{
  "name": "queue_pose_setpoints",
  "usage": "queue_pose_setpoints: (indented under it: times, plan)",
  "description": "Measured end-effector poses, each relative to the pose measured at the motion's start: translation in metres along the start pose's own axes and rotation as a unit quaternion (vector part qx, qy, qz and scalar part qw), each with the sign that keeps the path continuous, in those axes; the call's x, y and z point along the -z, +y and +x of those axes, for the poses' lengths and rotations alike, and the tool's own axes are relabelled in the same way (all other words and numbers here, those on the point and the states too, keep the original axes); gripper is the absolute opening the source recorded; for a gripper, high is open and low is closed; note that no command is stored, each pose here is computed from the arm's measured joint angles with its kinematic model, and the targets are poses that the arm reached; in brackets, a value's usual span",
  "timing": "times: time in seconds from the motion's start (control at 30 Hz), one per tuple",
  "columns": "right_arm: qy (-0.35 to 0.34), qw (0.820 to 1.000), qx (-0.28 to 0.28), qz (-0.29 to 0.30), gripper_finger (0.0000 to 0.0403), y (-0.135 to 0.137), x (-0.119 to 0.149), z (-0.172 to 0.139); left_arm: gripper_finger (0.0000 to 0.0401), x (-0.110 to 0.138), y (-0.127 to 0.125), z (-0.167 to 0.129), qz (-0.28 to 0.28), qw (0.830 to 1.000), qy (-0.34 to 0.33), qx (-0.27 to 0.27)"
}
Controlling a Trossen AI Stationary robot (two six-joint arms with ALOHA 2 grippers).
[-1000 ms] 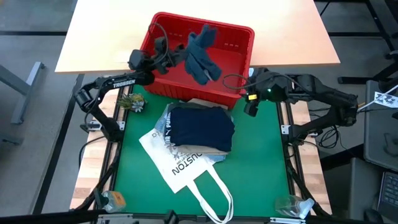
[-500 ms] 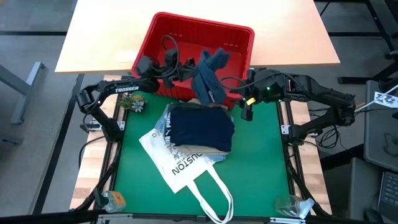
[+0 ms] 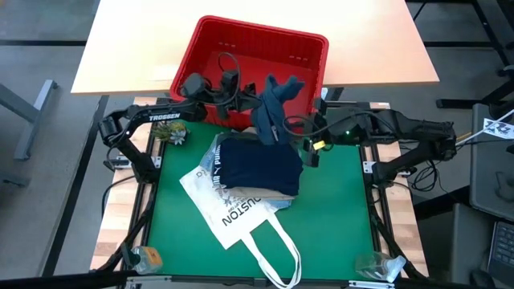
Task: Fold Laundry from Bin
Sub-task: Fold the gray shorts
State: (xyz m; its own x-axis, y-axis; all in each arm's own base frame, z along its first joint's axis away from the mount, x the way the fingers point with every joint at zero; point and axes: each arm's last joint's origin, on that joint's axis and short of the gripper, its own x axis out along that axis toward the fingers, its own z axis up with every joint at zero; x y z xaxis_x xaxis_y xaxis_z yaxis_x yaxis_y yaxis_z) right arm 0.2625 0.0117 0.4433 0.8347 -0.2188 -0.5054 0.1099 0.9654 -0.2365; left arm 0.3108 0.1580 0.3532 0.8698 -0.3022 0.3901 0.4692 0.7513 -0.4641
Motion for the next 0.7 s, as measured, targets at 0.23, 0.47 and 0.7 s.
queue_pose_setpoints:
  times: [0.23,0.47,0.7]
  plan:
    - [-0.014,0.997,0.063,0.034,0.0166,0.011,-0.006,0.006,0.0021,0.011,0.004,0.006,0.007,0.999,0.026,-0.023]
    - [0.020,0.994,0.064,0.088,0.0166,0.017,-0.001,0.025,0.0021,0.014,0.002,0.009,0.005,0.999,0.024,-0.026]
    - [0.043,0.990,0.070,0.114,0.0166,0.022,0.004,0.031,0.0021,0.014,0.003,0.009,0.004,0.999,0.024,-0.027]
